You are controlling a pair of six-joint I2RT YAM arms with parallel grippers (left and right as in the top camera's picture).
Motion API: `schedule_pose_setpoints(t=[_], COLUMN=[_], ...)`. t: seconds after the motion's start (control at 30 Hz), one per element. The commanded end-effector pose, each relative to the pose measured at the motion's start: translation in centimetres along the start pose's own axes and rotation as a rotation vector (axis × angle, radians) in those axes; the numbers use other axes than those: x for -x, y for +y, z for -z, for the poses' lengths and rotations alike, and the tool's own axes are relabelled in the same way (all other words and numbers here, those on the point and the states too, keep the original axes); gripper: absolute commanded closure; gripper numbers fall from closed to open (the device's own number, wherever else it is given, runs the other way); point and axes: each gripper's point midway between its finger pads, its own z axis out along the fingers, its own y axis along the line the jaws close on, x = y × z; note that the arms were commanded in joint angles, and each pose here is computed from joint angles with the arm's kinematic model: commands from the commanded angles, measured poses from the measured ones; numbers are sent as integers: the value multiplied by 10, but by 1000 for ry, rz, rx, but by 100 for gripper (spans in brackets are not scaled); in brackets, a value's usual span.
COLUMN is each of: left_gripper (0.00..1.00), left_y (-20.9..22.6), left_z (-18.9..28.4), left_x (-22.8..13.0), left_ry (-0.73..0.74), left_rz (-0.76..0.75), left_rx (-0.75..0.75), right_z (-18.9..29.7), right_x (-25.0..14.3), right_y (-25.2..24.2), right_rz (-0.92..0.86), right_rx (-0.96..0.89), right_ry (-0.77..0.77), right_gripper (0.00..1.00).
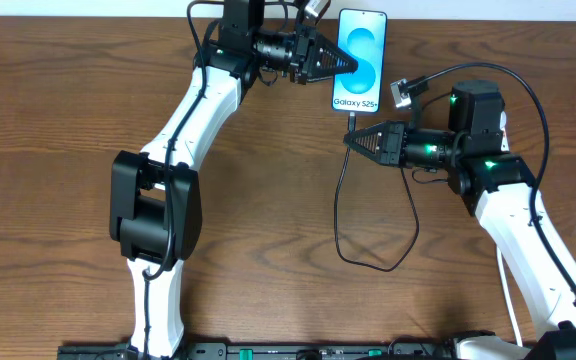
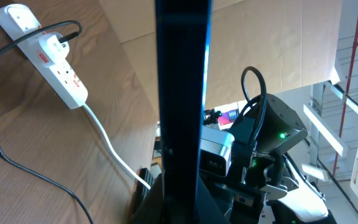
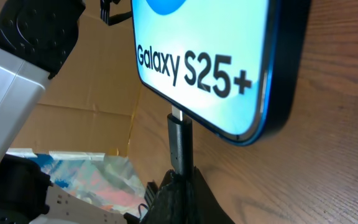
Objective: Plug charger to phone and switch on socket
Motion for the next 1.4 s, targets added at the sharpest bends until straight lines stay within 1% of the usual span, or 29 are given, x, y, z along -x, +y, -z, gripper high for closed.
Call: schedule_pose_setpoints(t=[0.0, 0.6, 1.37], left_gripper=[93, 93, 93], left_y=[-39, -37, -39], left_z=[5, 11, 3], left_x=[1, 4, 0], left_ry=[19, 7, 23], left_rz=[-90, -95, -84], left_rx=[-29, -24, -31], right_z=[1, 5, 2], right_x=[4, 9, 6], right_y=[10, 7, 9], right_rz=[13, 22, 26], right_rx=[28, 21, 25], right_ry=[4, -12, -1], right_gripper=[99, 99, 99])
